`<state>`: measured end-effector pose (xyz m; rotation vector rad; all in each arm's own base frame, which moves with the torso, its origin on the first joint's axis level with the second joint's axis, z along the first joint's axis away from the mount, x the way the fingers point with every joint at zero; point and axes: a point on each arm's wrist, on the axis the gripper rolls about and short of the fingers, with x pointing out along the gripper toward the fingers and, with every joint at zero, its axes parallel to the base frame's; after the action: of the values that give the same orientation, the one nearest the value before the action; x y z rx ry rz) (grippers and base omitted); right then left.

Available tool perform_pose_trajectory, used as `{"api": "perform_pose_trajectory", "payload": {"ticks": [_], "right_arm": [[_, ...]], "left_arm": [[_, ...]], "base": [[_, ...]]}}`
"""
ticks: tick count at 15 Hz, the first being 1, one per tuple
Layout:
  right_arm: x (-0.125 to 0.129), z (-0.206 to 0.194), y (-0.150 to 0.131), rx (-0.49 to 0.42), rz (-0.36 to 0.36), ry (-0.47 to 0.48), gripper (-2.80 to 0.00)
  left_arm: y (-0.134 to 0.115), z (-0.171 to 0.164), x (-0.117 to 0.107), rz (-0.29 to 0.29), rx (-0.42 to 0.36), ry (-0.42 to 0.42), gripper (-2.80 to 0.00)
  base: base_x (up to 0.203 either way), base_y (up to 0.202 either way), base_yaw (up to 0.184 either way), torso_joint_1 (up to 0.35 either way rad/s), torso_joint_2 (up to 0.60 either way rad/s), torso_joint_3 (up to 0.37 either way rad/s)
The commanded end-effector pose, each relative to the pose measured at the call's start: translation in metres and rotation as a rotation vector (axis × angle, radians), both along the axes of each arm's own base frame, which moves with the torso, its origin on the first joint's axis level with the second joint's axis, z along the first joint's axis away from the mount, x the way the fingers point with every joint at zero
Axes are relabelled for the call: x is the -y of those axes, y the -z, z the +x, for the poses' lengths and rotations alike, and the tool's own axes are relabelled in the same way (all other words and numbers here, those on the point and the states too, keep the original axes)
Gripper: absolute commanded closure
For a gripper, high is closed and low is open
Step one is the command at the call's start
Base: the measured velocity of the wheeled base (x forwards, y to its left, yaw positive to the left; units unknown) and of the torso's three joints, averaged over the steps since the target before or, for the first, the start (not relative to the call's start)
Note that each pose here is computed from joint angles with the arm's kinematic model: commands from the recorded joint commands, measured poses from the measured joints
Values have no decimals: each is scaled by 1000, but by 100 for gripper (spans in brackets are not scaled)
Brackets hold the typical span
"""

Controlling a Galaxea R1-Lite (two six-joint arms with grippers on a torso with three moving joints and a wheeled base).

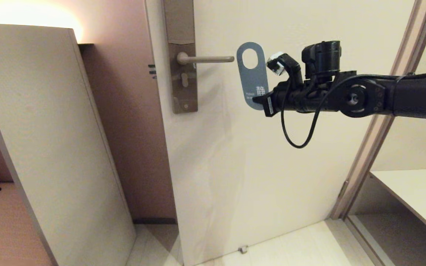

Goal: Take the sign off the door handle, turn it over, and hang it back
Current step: Hang the sign back with the other side facing out

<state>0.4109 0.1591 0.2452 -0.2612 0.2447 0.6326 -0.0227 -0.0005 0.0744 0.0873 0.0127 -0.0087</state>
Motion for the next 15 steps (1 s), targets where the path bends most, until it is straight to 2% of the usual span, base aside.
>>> {"api": "perform_pose_trajectory", "payload": {"ticks": [1, 8, 15], "right_arm": [[-5, 6, 7, -5, -7, 2, 0], [-12, 16, 8, 18, -1, -3, 0], [-32, 14, 5, 22, -5, -45, 0]], "left_arm": [[0, 0, 0, 0, 0, 0, 0], [0, 0, 0, 0, 2, 1, 0], [0, 0, 0, 0, -1, -1, 0]], "base": [[0, 0, 0, 0, 0, 0], [0, 0, 0, 0, 0, 0], [0, 0, 0, 0, 0, 0]]}}
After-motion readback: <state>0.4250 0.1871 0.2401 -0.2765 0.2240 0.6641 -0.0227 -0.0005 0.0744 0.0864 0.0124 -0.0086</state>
